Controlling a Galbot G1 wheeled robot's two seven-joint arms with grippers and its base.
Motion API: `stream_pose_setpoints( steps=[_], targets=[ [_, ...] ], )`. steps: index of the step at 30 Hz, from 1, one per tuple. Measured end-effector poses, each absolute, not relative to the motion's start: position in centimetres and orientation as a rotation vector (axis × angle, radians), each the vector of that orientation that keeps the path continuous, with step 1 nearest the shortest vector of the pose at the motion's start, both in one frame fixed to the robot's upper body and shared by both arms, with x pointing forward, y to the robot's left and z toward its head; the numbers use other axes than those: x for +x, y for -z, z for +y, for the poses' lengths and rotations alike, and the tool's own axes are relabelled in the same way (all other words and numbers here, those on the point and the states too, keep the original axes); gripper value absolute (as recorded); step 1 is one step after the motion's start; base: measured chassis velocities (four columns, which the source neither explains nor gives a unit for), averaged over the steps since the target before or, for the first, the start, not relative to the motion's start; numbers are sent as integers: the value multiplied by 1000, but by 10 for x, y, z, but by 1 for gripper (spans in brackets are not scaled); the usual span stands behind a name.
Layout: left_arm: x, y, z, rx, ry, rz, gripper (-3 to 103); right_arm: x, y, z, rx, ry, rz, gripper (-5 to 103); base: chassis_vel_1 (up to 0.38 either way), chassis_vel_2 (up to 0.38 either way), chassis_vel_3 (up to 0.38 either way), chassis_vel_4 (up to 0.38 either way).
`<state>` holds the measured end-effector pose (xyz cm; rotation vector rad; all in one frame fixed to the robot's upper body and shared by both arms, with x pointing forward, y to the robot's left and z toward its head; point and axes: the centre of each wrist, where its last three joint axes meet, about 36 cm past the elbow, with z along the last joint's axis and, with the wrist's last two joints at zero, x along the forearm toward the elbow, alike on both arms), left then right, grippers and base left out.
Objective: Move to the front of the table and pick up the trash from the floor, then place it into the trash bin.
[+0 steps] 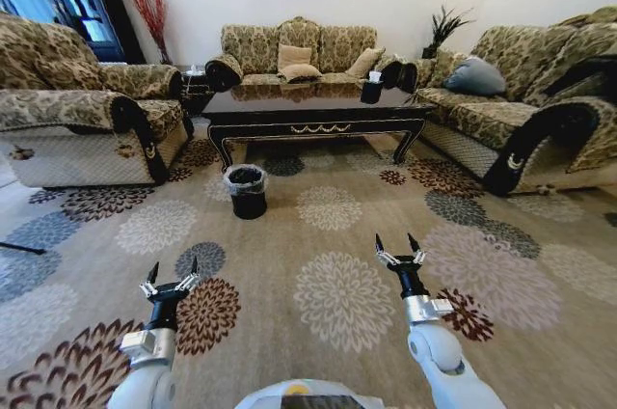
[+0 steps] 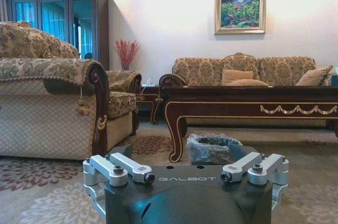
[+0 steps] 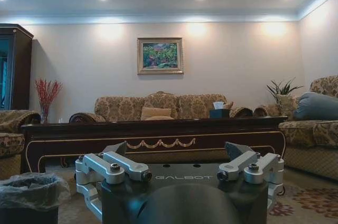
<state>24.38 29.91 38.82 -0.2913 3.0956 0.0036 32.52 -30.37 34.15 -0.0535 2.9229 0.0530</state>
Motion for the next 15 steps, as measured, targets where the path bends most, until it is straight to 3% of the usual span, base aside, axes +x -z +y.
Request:
stream_pose_setpoints(
  steps=[15],
  targets=[
    [244, -388, 299, -291, -4, 3096, 100, 325, -342, -304, -54, -53, 2923, 100, 172, -167, -171, 174]
  ],
)
